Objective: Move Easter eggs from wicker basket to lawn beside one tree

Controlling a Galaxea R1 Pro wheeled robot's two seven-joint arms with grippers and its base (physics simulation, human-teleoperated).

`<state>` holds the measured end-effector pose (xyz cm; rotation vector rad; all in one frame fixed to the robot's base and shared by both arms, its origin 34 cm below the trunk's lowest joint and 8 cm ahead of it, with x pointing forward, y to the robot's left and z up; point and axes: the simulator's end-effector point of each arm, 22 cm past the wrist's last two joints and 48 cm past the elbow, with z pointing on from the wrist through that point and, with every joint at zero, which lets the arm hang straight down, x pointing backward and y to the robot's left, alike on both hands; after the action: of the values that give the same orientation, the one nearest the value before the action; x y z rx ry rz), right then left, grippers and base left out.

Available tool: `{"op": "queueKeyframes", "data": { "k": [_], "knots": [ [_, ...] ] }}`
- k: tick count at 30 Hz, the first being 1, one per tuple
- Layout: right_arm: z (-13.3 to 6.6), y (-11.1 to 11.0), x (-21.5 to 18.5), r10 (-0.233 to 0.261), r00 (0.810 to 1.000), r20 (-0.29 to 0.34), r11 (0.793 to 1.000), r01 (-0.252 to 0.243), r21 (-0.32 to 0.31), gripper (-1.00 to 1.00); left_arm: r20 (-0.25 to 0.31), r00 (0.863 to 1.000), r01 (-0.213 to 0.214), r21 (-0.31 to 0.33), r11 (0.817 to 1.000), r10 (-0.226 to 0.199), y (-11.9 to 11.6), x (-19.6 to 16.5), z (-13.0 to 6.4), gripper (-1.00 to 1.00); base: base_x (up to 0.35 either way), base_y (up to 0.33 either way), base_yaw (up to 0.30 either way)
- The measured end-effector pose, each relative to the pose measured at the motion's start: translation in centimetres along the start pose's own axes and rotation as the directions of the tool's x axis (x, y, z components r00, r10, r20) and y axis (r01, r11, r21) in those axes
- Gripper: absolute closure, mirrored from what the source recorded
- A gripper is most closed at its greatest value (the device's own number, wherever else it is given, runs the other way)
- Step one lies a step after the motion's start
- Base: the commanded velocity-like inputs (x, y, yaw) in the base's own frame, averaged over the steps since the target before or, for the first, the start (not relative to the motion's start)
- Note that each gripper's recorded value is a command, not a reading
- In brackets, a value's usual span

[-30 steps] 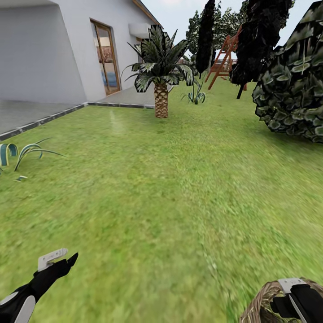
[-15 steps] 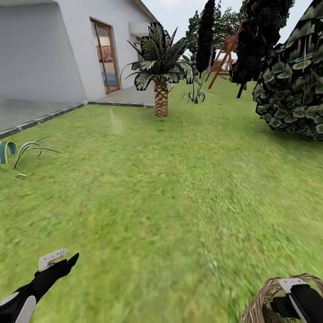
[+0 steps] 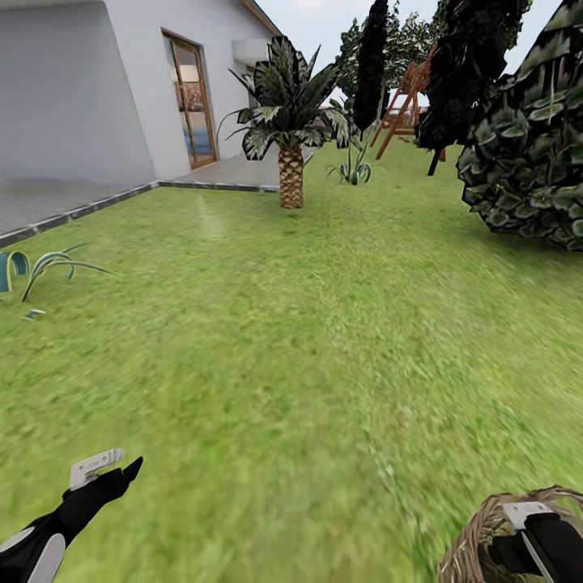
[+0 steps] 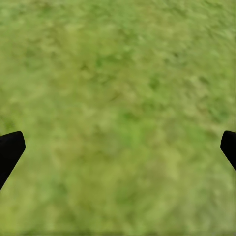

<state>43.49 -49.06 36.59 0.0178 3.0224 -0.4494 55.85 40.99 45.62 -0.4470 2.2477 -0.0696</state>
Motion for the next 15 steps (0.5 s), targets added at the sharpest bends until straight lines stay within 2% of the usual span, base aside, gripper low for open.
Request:
{"op": "queueKeyframes", "data": {
  "k": [15],
  "knots": [
    [3.1,0.8,1.1,0.0,1.0,-0.001,1.0,0.0,0.004,-1.0,-0.007,1.0,0.001,-0.001,1.0,-0.001,0.9,3.2,1.6,-1.0,0.0,0.0,0.0]
  ]
}}
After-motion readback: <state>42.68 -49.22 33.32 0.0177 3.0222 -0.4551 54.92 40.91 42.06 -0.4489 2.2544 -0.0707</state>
